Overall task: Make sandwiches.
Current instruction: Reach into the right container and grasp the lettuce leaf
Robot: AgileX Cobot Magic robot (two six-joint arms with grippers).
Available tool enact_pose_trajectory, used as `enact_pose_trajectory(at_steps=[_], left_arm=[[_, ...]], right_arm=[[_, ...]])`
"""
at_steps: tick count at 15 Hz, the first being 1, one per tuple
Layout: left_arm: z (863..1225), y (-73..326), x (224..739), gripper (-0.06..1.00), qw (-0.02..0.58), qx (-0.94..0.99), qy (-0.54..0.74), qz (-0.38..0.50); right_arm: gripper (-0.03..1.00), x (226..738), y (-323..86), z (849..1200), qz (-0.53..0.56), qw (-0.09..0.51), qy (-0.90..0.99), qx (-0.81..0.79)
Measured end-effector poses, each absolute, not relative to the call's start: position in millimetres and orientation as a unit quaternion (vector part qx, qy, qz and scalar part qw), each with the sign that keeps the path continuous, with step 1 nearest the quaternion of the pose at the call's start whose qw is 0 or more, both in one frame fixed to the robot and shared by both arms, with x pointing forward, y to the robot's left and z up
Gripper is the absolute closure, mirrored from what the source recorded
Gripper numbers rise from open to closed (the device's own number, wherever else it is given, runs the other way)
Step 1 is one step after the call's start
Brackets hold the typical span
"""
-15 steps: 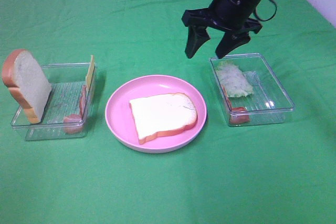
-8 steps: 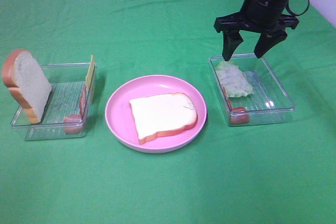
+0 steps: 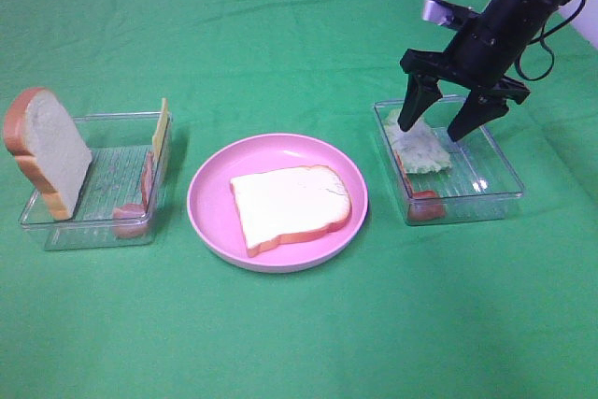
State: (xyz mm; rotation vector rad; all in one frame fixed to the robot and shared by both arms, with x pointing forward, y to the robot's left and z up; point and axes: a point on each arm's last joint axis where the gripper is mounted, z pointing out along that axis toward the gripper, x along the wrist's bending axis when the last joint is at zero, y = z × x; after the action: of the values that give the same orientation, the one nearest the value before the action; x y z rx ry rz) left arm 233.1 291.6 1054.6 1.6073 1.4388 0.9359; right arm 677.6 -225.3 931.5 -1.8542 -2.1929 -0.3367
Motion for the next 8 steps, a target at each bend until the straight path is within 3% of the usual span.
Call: enact_pose_trajectory(at_steps=[6,8], left_arm=[[1054.6,291.6,233.1,0.18,0.385,0.631,0.565,0.367],[1054.6,291.6,233.1,0.18,0.385,0.631,0.565,0.367]], right_arm=[[0.27,680.9,-225.1,898.4,-0.098,0.141,-0.75,-0.639],[0.42,681.4,-225.5,898.0,-0.099,0.14,-0.75,-0.638]])
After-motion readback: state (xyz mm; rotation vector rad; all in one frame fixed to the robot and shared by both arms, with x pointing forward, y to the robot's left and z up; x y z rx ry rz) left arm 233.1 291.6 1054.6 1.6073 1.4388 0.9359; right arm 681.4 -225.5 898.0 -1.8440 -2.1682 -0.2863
